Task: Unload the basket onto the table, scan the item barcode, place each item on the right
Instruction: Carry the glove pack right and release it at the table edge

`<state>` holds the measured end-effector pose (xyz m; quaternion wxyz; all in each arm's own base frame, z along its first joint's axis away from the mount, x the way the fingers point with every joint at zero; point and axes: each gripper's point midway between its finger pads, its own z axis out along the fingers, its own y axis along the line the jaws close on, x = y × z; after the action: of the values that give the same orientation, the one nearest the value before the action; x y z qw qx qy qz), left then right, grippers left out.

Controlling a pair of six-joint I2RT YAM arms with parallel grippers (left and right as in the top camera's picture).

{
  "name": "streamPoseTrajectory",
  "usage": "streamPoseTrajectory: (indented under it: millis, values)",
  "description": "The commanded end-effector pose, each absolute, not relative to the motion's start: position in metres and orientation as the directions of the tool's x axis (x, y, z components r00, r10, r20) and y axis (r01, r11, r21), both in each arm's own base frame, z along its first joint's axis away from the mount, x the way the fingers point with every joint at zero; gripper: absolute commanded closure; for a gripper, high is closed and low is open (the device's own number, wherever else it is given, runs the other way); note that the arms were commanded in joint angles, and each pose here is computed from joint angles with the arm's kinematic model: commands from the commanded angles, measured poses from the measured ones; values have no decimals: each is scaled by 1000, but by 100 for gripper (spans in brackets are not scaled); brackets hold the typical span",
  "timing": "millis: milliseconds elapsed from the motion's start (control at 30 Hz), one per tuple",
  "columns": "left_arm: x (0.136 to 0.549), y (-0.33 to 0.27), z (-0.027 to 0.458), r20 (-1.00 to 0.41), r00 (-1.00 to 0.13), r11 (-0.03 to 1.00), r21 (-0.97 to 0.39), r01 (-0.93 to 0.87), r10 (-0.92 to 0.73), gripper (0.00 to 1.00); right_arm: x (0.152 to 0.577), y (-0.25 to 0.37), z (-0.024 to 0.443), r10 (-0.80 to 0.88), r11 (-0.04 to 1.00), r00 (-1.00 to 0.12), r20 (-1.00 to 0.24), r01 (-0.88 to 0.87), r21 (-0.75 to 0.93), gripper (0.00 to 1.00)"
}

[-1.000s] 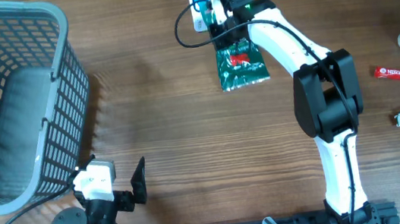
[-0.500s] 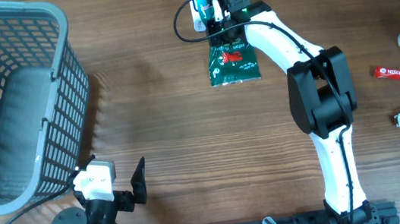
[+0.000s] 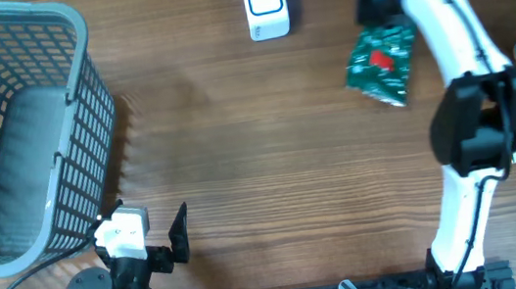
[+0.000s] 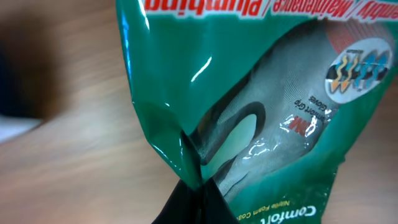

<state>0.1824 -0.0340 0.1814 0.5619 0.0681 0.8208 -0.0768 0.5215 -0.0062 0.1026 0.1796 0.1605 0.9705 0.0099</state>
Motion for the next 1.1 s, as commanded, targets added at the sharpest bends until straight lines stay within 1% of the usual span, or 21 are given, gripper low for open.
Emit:
streamPoseTrajectory:
  millis: [0,133,167,233,267,300,367,500,533,633,700,733,833,967,1067]
  values:
    - [182,-37,180,-933,-359,976,-63,209,17,0,520,-90,86,451,881,-813,-369,471,40,96]
    - [182,-37,180,-933,-359,976,-63,210,17,0,507,-157,61,555,813,-757,-345,582,31,96]
    - [182,-37,180,-933,-359,976,-63,210,17,0,500,-177,58,583,789,-736,-345,614,24,79]
    - [182,-37,180,-933,-359,976,-63,210,17,0,493,-201,61,613,760,-706,-355,650,20,25]
    - [182,-37,180,-933,-359,976,-63,210,17,0,488,-214,65,628,745,-690,-359,667,21,6]
    - [182,-37,180,-933,-359,976,-63,210,17,0,483,-223,72,641,732,-678,-361,681,22,1]
    - [182,-37,180,-933,-359,976,-63,210,17,0,481,-226,98,655,728,-655,-376,681,81,0]
    - [182,-37,180,-933,-359,976,-63,210,17,0,496,-190,172,631,772,-634,-447,569,283,0]
    - [182,-37,180,-933,-359,976,-63,209,17,0,498,-164,211,603,798,-635,-483,486,357,0]
    - [182,-37,180,-933,-359,976,-63,209,17,0,481,-106,293,521,849,-627,-579,316,423,0]
    - [182,-37,180,-933,-359,976,-63,210,17,0,454,-66,346,468,876,-605,-644,222,428,0]
    - [182,-37,180,-933,-359,976,-63,210,17,0,441,-51,366,447,885,-594,-669,184,428,0]
    - [182,-37,180,-933,-359,976,-63,210,17,0,385,-1,430,376,907,-533,-758,44,419,0]
    - [182,-37,180,-933,-359,976,-63,210,17,0,321,25,485,336,914,-423,-842,-70,400,0]
    - [182,-37,180,-933,-359,976,-63,209,17,0,287,28,510,329,917,-346,-879,-105,385,0]
